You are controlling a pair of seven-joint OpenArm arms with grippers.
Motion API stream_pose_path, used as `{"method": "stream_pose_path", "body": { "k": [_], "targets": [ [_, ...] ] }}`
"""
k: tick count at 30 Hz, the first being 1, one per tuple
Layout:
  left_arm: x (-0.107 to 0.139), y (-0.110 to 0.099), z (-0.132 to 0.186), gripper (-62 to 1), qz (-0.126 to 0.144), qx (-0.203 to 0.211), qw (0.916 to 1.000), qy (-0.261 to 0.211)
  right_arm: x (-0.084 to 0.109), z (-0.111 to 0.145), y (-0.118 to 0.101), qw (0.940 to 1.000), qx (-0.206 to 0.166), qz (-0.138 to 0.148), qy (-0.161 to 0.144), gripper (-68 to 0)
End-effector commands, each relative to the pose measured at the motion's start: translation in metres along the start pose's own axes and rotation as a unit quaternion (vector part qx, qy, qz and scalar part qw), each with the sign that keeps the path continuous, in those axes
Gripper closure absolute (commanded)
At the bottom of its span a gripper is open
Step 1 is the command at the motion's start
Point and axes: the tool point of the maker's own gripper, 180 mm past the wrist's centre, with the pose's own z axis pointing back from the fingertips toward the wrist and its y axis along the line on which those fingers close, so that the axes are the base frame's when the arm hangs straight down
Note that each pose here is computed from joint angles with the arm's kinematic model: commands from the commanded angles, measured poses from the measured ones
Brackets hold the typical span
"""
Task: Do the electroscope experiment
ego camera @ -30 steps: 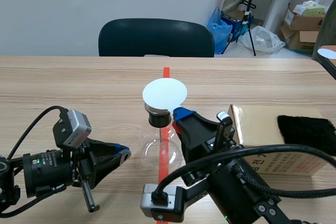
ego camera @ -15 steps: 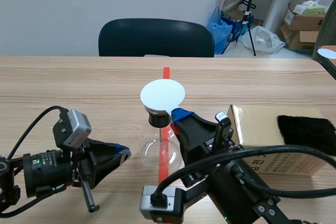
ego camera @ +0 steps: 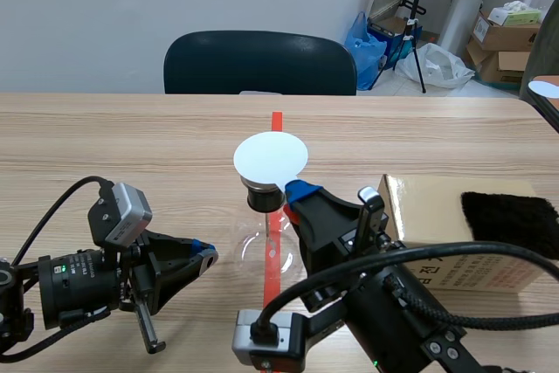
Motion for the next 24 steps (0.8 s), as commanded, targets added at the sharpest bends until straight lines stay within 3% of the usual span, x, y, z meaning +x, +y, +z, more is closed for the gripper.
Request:
{"method": "stream_pose_path", "body": {
  "k": [1, 13, 19, 24],
  "targets": [
    [0.009, -0.001, -0.002, -3.2, 0.0, -0.003, 0.9998, -0.018, -0.006, -0.004, -0.009, 0.9999, -0.016, 0.001, 0.005, -0.9],
    [0.009, -0.001, -0.002, -3.2, 0.0, -0.003, 0.9998, -0.018, -0.013, -0.003, -0.008, 0.9994, -0.014, -0.018, 0.025, -0.9],
    [0.009, -0.001, -0.002, -3.2, 0.0, -0.003, 0.9998, -0.019, -0.034, -0.001, -0.007, 0.9964, -0.013, -0.019, 0.081, -0.9],
    [0.009, -0.001, -0.002, -3.2, 0.0, -0.003, 0.9998, -0.019, -0.057, 0.004, -0.007, 0.989, -0.012, -0.019, 0.146, -0.9]
  ]
}}
